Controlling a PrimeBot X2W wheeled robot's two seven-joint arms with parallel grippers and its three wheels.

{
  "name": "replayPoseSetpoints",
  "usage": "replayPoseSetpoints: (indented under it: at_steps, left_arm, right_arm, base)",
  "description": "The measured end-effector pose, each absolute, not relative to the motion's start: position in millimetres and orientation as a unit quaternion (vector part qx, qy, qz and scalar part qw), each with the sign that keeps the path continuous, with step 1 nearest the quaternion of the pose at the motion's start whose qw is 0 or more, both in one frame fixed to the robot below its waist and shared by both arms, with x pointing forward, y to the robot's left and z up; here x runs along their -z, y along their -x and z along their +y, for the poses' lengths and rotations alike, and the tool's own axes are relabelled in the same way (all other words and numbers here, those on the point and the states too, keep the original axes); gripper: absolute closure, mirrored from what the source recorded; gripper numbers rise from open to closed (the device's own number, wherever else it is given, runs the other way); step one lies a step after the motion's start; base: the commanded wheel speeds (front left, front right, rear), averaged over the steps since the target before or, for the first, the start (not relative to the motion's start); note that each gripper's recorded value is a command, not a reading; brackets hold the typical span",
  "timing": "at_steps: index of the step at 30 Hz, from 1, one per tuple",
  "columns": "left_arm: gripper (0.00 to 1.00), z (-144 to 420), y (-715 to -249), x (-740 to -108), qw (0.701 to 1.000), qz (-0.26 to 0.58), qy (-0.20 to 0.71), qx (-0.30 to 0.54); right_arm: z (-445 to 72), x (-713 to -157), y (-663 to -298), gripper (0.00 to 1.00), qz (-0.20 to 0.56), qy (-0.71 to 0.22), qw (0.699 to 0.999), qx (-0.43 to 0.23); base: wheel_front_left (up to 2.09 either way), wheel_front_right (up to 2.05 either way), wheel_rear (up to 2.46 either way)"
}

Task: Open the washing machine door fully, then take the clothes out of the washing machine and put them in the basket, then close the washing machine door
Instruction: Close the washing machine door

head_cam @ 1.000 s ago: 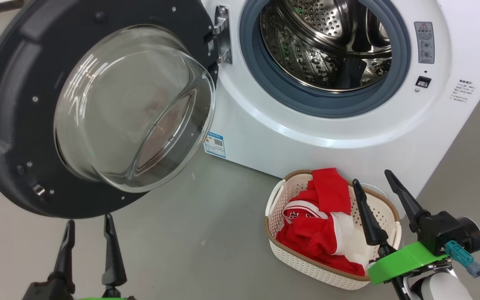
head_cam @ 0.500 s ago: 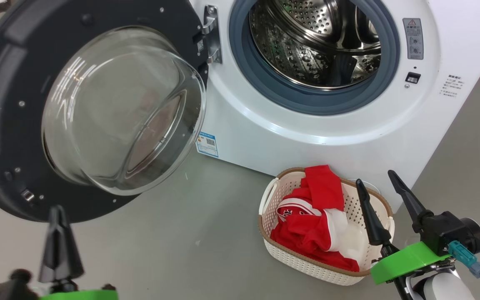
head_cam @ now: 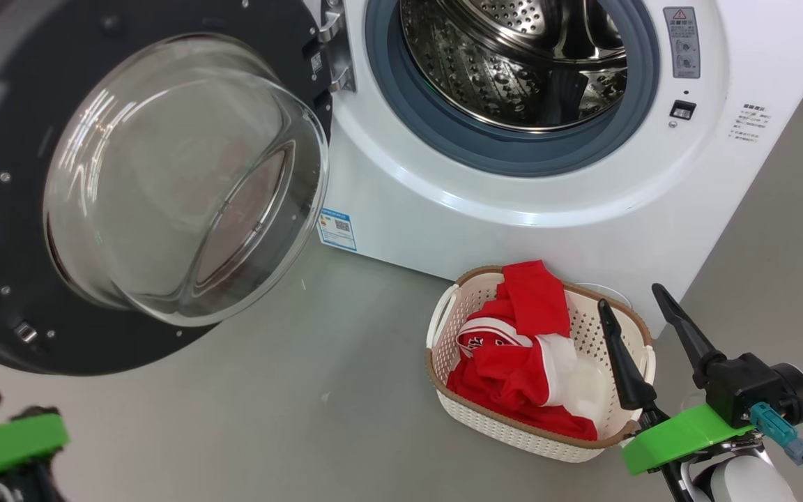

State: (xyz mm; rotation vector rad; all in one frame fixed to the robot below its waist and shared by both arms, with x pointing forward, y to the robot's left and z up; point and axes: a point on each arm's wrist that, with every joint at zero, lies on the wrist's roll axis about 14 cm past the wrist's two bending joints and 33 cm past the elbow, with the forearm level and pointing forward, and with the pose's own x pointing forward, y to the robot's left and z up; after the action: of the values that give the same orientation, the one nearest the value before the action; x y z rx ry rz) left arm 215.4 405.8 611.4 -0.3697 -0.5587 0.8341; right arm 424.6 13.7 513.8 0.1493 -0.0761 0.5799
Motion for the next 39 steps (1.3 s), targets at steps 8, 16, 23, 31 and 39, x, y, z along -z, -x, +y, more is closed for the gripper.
replayPoseSetpoints:
  at_steps: [8, 16, 23, 31, 39]
  left_arm:
    - [1.0, 450.7, -218.6, -617.7, 0.807, -0.324, 0.269, -0.415]
    - [1.0, 491.9, -237.0, -624.1, 0.773, -0.338, 0.335, -0.419]
    - [1.0, 510.7, -264.8, -604.5, 0.739, -0.3, 0.438, -0.414]
    - [1.0, 522.6, -284.2, -587.8, 0.728, -0.232, 0.499, -0.409]
    - [1.0, 527.2, -298.1, -574.9, 0.72, -0.17, 0.556, -0.379]
  right_arm:
    - [12.9, -508.8, -426.1, 0.0, -0.031, -0.075, 0.955, -0.284]
    - [12.3, -501.3, -428.3, 0.0, -0.023, -0.073, 0.956, -0.283]
    - [14.3, -490.3, -430.7, 0.0, -0.012, -0.068, 0.956, -0.286]
    - [13.1, -482.2, -430.1, 0.0, -0.003, -0.058, 0.956, -0.287]
    - [9.7, -475.2, -430.2, 0.0, 0.004, -0.053, 0.957, -0.284]
  base:
    - [0.0, 0.0, 0.0]
    - [0.0, 0.0, 0.0]
    - [0.0, 0.0, 0.0]
    - [0.0, 0.0, 0.0]
    - [0.0, 0.0, 0.0]
